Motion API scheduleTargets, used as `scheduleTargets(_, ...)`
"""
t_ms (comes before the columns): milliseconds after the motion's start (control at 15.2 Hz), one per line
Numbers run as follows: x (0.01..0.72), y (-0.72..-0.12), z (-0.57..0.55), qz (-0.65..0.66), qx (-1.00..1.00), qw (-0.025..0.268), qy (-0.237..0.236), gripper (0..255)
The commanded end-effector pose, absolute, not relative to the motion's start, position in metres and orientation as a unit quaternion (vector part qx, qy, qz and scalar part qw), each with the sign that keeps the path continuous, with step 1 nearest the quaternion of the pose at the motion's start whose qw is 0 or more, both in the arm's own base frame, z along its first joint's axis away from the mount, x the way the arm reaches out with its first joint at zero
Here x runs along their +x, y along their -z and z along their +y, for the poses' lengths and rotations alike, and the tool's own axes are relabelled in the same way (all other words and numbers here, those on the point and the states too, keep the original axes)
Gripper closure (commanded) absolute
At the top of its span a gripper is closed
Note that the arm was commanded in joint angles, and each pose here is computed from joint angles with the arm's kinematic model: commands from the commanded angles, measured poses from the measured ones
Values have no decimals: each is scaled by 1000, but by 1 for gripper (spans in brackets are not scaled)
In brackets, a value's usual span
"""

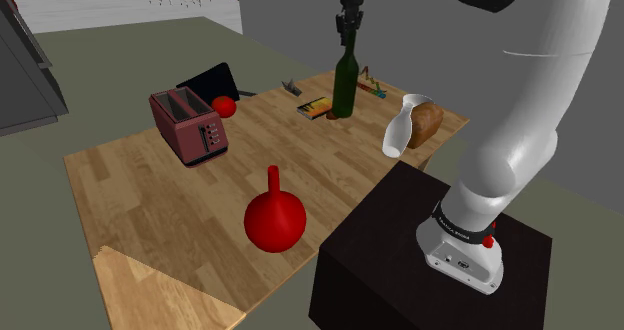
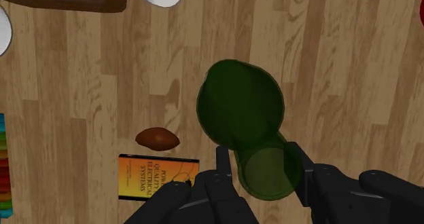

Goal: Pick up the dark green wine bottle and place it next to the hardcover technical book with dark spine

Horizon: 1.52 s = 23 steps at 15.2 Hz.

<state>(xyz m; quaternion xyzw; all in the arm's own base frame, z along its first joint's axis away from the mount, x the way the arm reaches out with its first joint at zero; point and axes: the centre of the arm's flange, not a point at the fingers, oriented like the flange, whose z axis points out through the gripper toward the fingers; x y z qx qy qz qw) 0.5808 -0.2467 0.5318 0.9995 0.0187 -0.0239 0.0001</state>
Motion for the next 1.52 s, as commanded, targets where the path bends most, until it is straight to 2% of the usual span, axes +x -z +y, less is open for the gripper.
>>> scheduleTargets(0,594,-515,-267,19,1000,0,23,255)
scheduleTargets(594,646,-451,-352,19,1000,0,23,255)
scheduleTargets(1452,646,-382,-352,19,1000,0,23,255)
